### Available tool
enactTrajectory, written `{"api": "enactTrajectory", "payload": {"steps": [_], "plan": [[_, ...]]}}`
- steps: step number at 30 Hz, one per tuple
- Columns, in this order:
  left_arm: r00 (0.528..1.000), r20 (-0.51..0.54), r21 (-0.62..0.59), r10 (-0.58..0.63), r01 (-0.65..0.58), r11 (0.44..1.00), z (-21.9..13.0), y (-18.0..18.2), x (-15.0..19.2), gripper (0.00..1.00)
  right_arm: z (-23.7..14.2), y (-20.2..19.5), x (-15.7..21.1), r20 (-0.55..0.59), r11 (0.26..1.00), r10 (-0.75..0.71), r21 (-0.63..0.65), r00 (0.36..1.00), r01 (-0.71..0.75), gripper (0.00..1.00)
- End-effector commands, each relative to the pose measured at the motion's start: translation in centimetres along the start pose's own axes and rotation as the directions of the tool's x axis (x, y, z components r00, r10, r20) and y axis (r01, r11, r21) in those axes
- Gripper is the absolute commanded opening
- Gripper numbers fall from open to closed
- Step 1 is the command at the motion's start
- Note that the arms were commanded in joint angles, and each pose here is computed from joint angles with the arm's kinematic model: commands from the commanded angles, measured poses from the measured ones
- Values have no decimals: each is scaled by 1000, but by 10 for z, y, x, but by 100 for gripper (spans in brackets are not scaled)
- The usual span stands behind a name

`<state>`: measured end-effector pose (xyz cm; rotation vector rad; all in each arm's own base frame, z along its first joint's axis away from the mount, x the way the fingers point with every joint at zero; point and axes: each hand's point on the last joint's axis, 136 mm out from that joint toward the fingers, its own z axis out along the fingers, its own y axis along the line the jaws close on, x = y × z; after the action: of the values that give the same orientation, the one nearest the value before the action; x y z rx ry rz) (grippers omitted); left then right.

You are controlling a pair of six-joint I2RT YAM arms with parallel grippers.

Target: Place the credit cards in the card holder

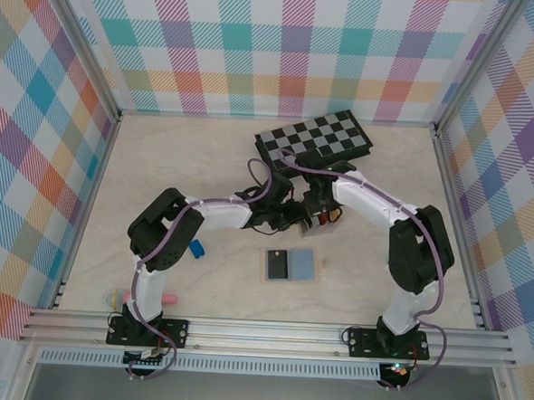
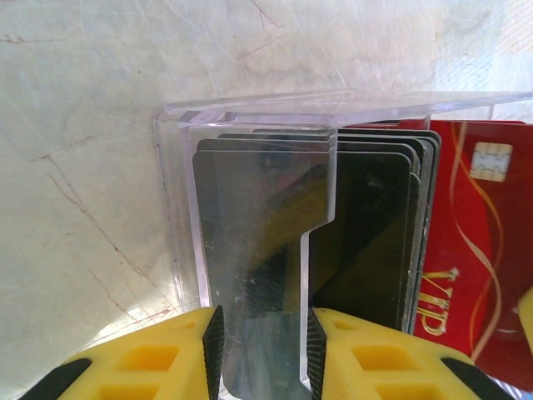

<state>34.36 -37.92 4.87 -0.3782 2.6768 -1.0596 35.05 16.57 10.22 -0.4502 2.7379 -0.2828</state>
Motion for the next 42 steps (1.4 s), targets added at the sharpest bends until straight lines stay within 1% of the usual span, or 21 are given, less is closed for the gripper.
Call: {"api": "enactTrajectory", "payload": {"steps": [1, 5, 10, 13, 16, 18, 20, 24, 26, 29, 33, 35, 40, 42], "plan": [[998, -34, -190, -50, 43, 981, 8, 61, 14, 33, -25, -5, -2, 14, 998, 42, -46, 999, -41, 1], [999, -27, -161, -30, 25, 987, 2, 49, 10, 34, -39, 3, -1, 23, 986, 91, -140, 996, -87, 0], [1000, -12, -93, 6, -8, 996, -10, 24, 4, 40, -49, 6, 1, 19, 951, 182, -256, 983, -171, 0], [1000, 6, -39, 28, -28, 999, -22, 6, 0, 47, -59, 9, 2, 23, 911, 243, -349, 970, -220, 0], [998, 40, 13, 40, -40, 999, -41, -11, -3, 55, -71, 4, 4, 8, 847, 334, -441, 943, -297, 0], [996, 74, 50, 42, -46, 998, -61, -20, -5, 62, -82, 2, 5, -1, 782, 399, -521, 917, -341, 0], [995, 92, 93, 44, -53, 994, -78, -26, -3, 66, -94, 4, 5, -27, 692, 450, -622, 893, -368, 0], [997, 73, 262, 16, -35, 964, -106, -48, 6, 74, -115, 10, 4, -143, 471, 512, -778, 847, -416, 0], [999, 45, 332, 16, -30, 943, -115, -59, 10, 77, -124, 14, 4, -174, 394, 516, -821, 838, -413, 0], [999, -11, 418, 30, -23, 908, -122, -75, 17, 77, -135, 22, 3, -213, 306, 498, -864, 841, -400, 0], [998, -53, 482, 46, -15, 876, -126, -90, 22, 75, -140, 28, 3, -239, 245, 483, -887, 842, -392, 0], [997, -61, 494, 45, -9, 869, -126, -93, 22, 70, -142, 29, 3, -244, 229, 478, -892, 844, -389, 0], [998, -46, 506, 33, -5, 862, -132, -96, 19, 51, -138, 28, 7, -256, 228, 470, -890, 845, -396, 0], [999, -41, 510, 32, -7, 860, -135, -97, 18, 47, -137, 28, 9, -258, 230, 467, -888, 846, -398, 0]]}}
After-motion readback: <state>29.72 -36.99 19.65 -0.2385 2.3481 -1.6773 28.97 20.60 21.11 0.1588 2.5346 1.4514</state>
